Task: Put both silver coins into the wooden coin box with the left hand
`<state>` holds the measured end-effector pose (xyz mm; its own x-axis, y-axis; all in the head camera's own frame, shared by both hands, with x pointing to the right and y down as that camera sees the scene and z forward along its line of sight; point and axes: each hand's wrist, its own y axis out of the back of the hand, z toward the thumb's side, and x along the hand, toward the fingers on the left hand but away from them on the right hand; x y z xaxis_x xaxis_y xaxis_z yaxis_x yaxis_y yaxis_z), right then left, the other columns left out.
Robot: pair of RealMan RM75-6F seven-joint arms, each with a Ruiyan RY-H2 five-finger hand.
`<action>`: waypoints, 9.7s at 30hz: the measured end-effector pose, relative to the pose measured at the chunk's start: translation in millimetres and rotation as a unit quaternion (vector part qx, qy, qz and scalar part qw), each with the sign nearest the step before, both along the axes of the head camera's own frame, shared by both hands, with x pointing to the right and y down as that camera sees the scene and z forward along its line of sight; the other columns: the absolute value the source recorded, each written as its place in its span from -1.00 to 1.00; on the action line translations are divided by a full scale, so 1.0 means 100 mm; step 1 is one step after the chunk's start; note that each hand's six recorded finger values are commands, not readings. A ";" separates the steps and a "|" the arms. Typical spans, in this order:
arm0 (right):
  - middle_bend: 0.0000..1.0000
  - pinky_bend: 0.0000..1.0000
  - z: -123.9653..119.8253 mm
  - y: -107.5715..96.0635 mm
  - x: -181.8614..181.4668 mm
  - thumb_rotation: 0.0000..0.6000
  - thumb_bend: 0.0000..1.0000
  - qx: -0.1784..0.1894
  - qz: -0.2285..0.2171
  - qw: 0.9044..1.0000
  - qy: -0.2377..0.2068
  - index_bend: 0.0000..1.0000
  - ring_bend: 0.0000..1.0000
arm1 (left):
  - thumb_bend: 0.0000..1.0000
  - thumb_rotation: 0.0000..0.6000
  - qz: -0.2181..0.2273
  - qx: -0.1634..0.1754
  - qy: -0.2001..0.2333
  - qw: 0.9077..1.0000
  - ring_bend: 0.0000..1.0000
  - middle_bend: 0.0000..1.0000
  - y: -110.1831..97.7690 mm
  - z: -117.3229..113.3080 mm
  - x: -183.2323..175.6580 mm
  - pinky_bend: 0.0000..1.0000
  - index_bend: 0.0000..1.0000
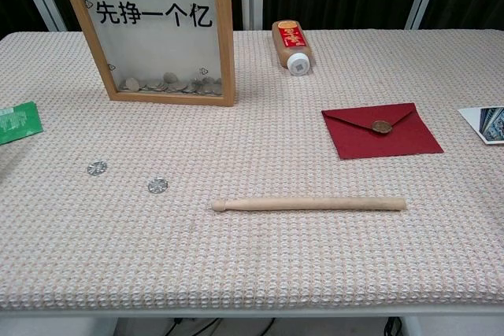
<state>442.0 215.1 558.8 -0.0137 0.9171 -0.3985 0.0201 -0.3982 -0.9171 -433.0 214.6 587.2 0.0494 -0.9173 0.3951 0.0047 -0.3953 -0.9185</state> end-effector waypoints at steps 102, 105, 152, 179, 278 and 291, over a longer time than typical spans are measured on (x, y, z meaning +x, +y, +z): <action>-1.00 -1.00 -0.15 -0.01 0.20 1.00 -0.37 0.023 0.025 0.999 0.030 -1.00 -1.00 | -0.43 1.00 0.125 -0.098 0.096 0.983 -0.97 -0.64 -0.07 1.48 1.42 -0.88 -0.18; -1.00 -1.00 -0.15 -0.01 0.20 1.00 -0.37 0.023 0.025 0.999 0.030 -1.00 -1.00 | -0.43 1.00 0.125 -0.100 0.096 0.982 -0.97 -0.64 -0.06 1.49 1.42 -0.89 -0.18; -1.00 -1.00 -0.08 0.01 0.24 1.00 -0.37 0.011 0.030 0.999 0.030 -1.00 -1.00 | -0.43 1.00 0.137 -0.060 0.088 0.985 -0.90 -0.54 -0.26 1.64 1.53 -0.90 -0.13; -1.00 -1.00 -0.07 0.01 0.26 1.00 -0.37 0.006 0.032 0.999 0.031 -1.00 -1.00 | -0.34 1.00 0.134 -0.041 0.089 0.986 -0.90 -0.51 -0.31 1.60 1.52 -0.88 0.04; -1.00 -1.00 -0.14 -0.05 0.36 1.00 -0.37 0.025 0.053 0.998 0.029 -1.00 -1.00 | -0.14 1.00 -0.045 -0.102 0.205 0.972 -0.74 -0.41 -2.55 0.29 2.16 -0.78 -0.14; -1.00 -1.00 -0.15 -0.06 0.37 1.00 -0.37 0.028 0.052 0.998 0.027 -1.00 -1.00 | -0.17 1.00 -0.026 -0.085 0.228 0.970 -0.74 -0.44 -2.46 0.13 2.25 -0.78 -0.56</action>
<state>478.6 209.3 544.1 -0.1298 0.9306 -0.3422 0.0096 -0.3440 -0.9389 -207.6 -30.9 600.4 0.2107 -0.8466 0.4889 -0.4100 -0.5305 -0.7420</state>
